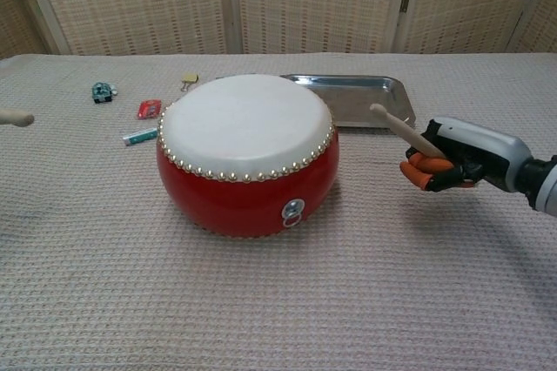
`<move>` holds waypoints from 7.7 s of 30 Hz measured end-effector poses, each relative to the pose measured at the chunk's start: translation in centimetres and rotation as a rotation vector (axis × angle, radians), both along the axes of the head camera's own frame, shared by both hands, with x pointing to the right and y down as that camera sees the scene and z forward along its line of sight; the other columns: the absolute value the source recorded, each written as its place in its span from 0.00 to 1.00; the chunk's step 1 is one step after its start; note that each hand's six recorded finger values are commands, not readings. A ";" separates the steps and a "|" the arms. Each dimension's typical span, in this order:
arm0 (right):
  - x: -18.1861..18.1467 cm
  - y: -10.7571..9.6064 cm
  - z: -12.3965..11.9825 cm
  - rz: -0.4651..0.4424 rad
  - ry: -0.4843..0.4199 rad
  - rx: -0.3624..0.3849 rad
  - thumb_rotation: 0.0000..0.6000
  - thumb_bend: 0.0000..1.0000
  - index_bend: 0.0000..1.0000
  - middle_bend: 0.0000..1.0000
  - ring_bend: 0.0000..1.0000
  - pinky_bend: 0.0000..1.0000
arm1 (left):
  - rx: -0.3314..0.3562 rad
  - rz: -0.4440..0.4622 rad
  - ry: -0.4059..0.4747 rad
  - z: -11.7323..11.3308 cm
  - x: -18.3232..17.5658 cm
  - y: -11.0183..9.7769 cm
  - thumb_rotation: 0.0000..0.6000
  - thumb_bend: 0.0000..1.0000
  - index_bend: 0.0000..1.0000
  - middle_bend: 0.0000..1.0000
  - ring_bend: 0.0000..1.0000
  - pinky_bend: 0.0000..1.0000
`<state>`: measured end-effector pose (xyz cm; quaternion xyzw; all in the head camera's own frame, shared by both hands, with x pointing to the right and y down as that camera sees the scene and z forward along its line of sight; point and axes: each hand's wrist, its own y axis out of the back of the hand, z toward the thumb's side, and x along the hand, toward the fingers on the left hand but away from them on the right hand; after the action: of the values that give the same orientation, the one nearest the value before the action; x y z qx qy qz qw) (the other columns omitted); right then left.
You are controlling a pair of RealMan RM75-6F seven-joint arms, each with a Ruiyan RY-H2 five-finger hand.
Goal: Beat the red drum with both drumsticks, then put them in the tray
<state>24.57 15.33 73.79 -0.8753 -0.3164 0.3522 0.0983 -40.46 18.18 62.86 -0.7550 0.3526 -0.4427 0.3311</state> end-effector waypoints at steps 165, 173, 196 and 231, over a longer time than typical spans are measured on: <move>-5.8 -18.6 0.2 -0.182 0.679 0.137 1.00 0.69 1.00 0.95 0.86 0.99 | 0.045 -0.012 -0.167 1.2 9.9 -11.0 1.00 0.70 1.00 1.00 1.00 1.00; -7.0 -19.9 2.1 -0.153 0.694 0.120 1.00 0.57 0.78 0.74 0.61 0.76 | 0.048 -0.013 -0.163 0.9 9.5 -10.9 1.00 0.70 1.00 1.00 1.00 1.00; -10.8 -21.3 3.8 -0.139 0.708 0.097 1.00 0.25 0.10 0.22 0.09 0.29 | 0.055 -0.020 -0.146 0.2 8.9 -10.5 1.00 0.70 1.00 1.00 1.00 1.00; -9.6 -17.8 -13.5 -0.185 0.367 0.109 1.00 0.12 0.23 0.30 0.24 0.39 | 0.080 0.119 -0.190 0.4 16.5 -11.1 1.00 0.66 1.00 1.00 1.00 1.00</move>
<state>15.00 -2.43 60.34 -0.8151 -0.2302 0.4778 0.2332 -23.95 7.11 63.30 -0.7152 0.2918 -0.4776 0.4186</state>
